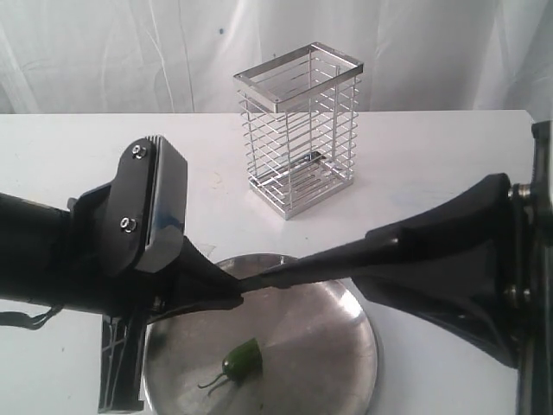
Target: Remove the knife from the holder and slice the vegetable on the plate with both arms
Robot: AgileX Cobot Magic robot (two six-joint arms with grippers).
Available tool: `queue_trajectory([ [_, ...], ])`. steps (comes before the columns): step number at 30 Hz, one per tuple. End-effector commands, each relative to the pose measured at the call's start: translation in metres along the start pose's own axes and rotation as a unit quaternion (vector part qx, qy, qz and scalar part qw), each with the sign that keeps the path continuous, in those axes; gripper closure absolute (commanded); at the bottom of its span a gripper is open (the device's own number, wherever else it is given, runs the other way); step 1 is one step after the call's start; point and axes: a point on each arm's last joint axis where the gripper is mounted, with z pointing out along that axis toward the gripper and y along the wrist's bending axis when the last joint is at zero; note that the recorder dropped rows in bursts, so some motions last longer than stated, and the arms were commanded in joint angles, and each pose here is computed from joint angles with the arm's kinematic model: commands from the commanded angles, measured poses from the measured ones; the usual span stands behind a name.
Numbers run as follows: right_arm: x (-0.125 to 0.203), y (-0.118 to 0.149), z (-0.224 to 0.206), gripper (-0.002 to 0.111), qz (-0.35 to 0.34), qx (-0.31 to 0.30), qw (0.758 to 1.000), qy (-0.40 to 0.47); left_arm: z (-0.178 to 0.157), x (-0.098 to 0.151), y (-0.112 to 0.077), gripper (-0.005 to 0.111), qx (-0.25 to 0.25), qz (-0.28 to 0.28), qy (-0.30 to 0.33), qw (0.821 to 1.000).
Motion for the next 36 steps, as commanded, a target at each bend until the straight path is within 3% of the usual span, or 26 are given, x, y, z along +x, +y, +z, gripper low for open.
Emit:
queue_trajectory([
  [1, 0.022, -0.005, -0.006, 0.093, -0.055, 0.022, 0.991, 0.124, 0.000, 0.006, 0.000, 0.106, -0.010, -0.017, 0.033, 0.999],
  [4, 0.033, -0.017, -0.011, 0.075, -0.069, 0.086, 0.975, 0.193, -0.001, 0.014, 0.000, 0.106, -0.010, -0.009, 0.074, 0.997],
  [9, 0.033, -0.018, -0.011, 0.074, -0.077, 0.085, 0.974, 0.195, -0.001, 0.015, 0.000, 0.106, -0.010, -0.006, 0.081, 0.997],
  [14, 0.009, -0.027, -0.003, 0.060, -0.131, 0.067, 0.966, 0.212, -0.004, 0.026, -0.002, 0.106, 0.009, 0.033, 0.144, 0.989],
  [24, -0.011, -0.017, 0.061, 0.060, -0.205, -0.035, 0.934, 0.289, -0.005, 0.034, -0.002, 0.106, 0.010, 0.025, 0.183, 0.983],
  [36, -0.015, -0.008, 0.109, 0.060, -0.256, -0.056, 0.913, 0.312, 0.004, 0.038, 0.000, 0.106, 0.022, 0.017, 0.194, 0.981],
])
